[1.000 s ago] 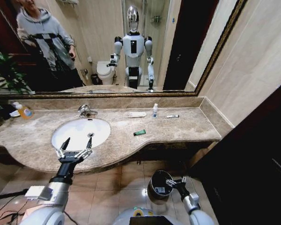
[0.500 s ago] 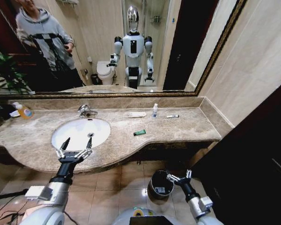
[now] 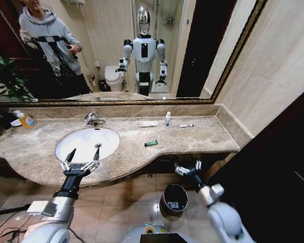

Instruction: Pick up the trash from the sink and place it in the trash bin.

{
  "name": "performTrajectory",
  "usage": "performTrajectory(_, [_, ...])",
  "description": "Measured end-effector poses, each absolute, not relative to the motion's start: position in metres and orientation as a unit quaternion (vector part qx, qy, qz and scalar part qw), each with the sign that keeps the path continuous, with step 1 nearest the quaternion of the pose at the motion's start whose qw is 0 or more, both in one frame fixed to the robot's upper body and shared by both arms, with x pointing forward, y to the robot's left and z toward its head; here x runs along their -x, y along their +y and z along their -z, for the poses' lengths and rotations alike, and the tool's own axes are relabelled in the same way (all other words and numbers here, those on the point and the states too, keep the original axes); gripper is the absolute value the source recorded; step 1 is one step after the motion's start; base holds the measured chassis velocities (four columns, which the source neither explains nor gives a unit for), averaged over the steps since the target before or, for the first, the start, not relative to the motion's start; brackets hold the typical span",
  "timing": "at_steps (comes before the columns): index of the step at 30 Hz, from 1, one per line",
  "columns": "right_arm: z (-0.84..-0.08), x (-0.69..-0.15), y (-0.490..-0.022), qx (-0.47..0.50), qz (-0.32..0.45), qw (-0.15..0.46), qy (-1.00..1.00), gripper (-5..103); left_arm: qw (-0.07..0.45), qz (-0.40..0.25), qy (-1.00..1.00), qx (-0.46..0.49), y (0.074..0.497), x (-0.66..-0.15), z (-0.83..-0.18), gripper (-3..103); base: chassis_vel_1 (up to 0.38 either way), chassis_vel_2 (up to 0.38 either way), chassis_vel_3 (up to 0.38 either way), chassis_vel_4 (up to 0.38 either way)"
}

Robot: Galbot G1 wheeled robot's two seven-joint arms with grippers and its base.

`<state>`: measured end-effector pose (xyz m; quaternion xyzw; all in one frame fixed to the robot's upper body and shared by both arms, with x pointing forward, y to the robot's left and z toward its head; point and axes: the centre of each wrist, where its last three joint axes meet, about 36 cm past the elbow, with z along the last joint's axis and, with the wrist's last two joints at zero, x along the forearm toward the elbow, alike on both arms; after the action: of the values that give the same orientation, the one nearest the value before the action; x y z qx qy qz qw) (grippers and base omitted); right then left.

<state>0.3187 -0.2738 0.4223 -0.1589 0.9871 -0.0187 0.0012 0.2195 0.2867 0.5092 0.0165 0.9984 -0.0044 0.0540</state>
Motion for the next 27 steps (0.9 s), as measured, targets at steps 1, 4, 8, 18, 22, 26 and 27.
performTrajectory(1, [-0.422, -0.319, -0.274, 0.159, 0.019, 0.001, 0.987, 100, 0.054, 0.004, 0.998, -0.016, 0.287, -0.219, -0.509, 100, 0.0, 0.0, 0.0, 0.0])
performTrajectory(4, [-0.432, -0.353, -0.281, 0.165, 0.029, 0.013, 0.986, 100, 0.054, 0.004, 0.998, -0.016, 0.287, -0.219, -0.509, 100, 0.0, 0.0, 0.0, 0.0])
performTrajectory(8, [-0.441, -0.393, -0.285, 0.161, 0.028, 0.033, 0.986, 100, 0.054, 0.004, 0.998, -0.016, 0.287, -0.219, -0.509, 100, 0.0, 0.0, 0.0, 0.0])
performTrajectory(18, [-0.438, -0.455, -0.294, 0.153, 0.005, 0.024, 0.988, 100, 0.054, 0.004, 0.998, -0.016, 0.287, -0.219, -0.509, 100, 0.0, 0.0, 0.0, 0.0])
performTrajectory(22, [-0.428, -0.482, -0.282, 0.164, 0.0, 0.011, 0.986, 100, 0.054, 0.004, 0.998, -0.016, 0.287, -0.219, -0.509, 100, 0.0, 0.0, 0.0, 0.0])
performTrajectory(26, [-0.424, -0.521, -0.262, 0.176, -0.002, 0.003, 0.984, 100, 0.054, 0.004, 0.998, -0.017, 0.287, -0.219, -0.509, 100, 0.0, 0.0, 0.0, 0.0])
performTrajectory(27, [-0.423, -0.533, -0.258, 0.177, -0.003, 0.002, 0.984, 100, 0.054, 0.004, 0.998, -0.016, 0.287, -0.219, -0.509, 100, 0.0, 0.0, 0.0, 0.0])
